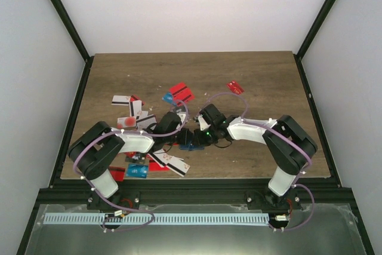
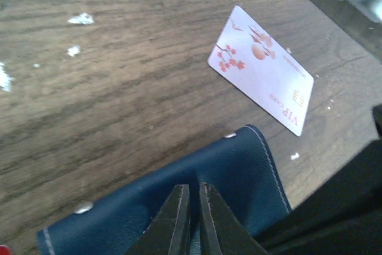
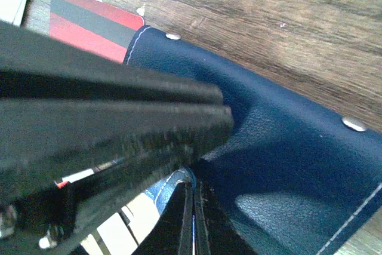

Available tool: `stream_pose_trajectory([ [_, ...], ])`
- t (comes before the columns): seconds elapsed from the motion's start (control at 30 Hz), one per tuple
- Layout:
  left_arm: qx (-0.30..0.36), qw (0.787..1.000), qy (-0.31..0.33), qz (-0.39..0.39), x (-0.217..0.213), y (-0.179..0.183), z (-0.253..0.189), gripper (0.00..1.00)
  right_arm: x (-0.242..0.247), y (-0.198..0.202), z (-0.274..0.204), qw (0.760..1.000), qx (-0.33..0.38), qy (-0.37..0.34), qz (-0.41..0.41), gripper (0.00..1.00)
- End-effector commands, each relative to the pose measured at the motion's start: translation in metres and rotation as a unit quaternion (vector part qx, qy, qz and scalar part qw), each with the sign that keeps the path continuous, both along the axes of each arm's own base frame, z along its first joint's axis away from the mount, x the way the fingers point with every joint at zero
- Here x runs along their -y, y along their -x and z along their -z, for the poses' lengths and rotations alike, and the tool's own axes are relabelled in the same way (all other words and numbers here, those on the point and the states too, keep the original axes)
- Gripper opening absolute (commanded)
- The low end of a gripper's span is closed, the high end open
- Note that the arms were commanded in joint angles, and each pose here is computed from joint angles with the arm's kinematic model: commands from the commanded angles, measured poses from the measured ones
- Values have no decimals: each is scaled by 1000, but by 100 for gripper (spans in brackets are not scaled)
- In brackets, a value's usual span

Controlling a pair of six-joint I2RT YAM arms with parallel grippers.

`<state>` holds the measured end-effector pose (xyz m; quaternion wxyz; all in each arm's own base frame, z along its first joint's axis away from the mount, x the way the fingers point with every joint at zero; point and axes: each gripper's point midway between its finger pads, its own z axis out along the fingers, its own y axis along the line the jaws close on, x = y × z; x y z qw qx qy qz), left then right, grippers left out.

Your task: Put the credit cards into the card holder

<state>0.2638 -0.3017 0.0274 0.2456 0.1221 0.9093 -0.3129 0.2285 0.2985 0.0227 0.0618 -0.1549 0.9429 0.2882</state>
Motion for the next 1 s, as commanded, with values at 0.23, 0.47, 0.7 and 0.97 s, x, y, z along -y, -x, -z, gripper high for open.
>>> stream_pose_trajectory([
  [0.23, -141, 988, -59, 39, -34, 86, 65, 8, 135, 73, 110, 922, -167, 350, 12, 1],
  [0.47, -145, 986, -79, 30, -46, 90, 69, 8, 154, 74, 122, 891, -182, 416, 6, 1],
  [0.7, -142, 984, -99, 33, -55, 94, 61, 9, 155, 50, 125, 884, -143, 445, 11, 21],
  [0.97, -139, 983, -113, 30, -59, 92, 57, 9, 150, 29, 118, 883, -104, 458, 14, 17],
])
